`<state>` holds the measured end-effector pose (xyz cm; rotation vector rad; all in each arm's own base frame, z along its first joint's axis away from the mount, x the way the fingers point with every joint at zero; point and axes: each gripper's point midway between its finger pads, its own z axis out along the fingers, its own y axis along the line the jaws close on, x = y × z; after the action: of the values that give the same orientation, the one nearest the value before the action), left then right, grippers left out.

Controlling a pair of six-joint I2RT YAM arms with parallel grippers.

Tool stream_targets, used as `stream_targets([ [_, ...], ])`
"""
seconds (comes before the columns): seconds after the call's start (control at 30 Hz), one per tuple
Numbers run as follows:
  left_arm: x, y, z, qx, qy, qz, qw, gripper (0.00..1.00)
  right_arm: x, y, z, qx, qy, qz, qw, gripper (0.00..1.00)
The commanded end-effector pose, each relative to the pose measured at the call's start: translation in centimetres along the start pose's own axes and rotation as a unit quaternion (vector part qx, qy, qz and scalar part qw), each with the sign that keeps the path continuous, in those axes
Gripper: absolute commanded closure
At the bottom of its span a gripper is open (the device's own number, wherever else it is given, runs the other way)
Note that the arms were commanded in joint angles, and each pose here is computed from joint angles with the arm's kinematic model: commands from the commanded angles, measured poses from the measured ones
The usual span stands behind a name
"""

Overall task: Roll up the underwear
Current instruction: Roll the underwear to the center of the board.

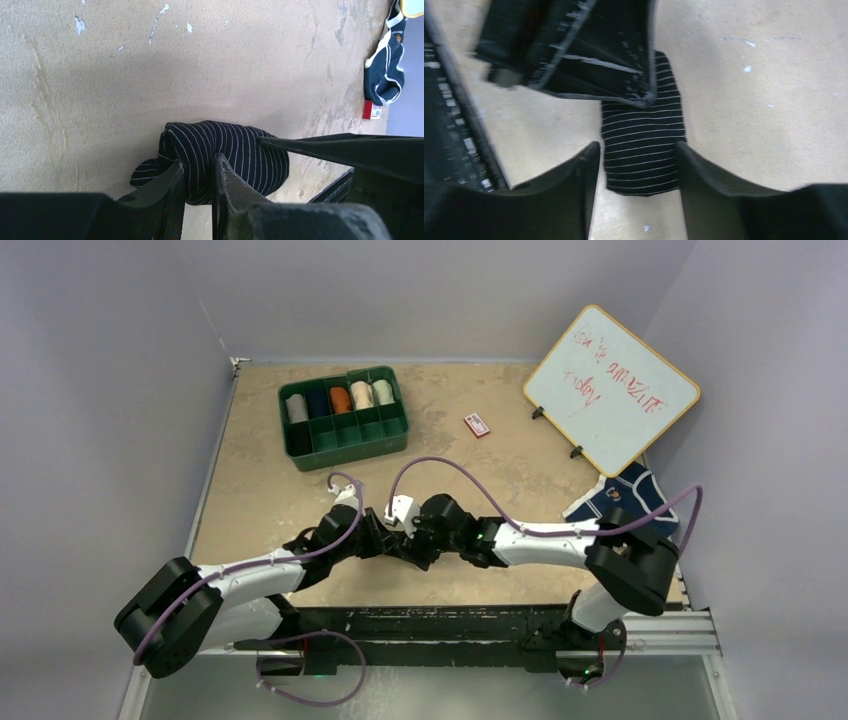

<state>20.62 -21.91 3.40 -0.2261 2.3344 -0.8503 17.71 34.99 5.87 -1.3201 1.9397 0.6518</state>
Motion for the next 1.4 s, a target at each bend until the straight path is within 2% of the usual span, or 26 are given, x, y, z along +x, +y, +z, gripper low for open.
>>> stream_targets([
  [0.0, 3.2, 5.1, -0.9, -0.085, 0.056, 0.034, 0.994, 0.80, 0.9, -2.4, 0.5, 0.069, 0.030, -0.025, 0.997, 0.50],
  [0.13, 3.2, 4.9, -1.1, -0.083, 0.053, 0.031, 0.995, 0.80, 2.3, -2.4, 0.0, 0.078, 0.036, -0.020, 0.996, 0.72],
  [0.27, 2.5, 4.3, -1.6, -0.072, 0.036, 0.022, 0.997, 0.80, 4.7, -1.0, 0.1, 0.047, 0.058, 0.012, 0.997, 0.84],
  [0.33, 2.0, 3.9, -2.0, -0.066, 0.025, 0.015, 0.997, 0.75, 5.8, 0.4, 0.2, 0.023, 0.066, 0.055, 0.996, 0.90],
  [0.47, 0.7, 2.6, -2.7, -0.046, -0.002, 0.002, 0.999, 0.62, 6.8, 1.9, 0.5, -0.003, 0.049, 0.114, 0.992, 0.91],
  [0.57, 0.6, 3.1, -3.3, -0.065, -0.001, -0.006, 0.998, 0.53, 7.2, 2.0, 0.9, 0.001, 0.046, 0.140, 0.989, 0.91],
  [0.73, -0.4, 2.9, -4.2, -0.078, -0.021, -0.028, 0.996, 0.43, 7.8, 2.4, 1.0, -0.001, 0.048, 0.165, 0.985, 0.92],
  [0.9, -1.2, 3.2, -5.4, -0.103, -0.035, -0.052, 0.993, 0.41, 8.5, 2.7, 1.0, -0.006, 0.058, 0.171, 0.984, 0.91],
  [1.07, -1.8, 3.0, -6.5, -0.114, -0.039, -0.047, 0.992, 0.40, 9.1, 3.0, 1.0, -0.006, 0.063, 0.185, 0.981, 0.91],
  [1.37, -2.4, 0.7, -7.9, -0.073, -0.028, -0.032, 0.996, 0.40, 9.5, 3.0, 1.1, -0.005, 0.068, 0.190, 0.979, 0.91],
])
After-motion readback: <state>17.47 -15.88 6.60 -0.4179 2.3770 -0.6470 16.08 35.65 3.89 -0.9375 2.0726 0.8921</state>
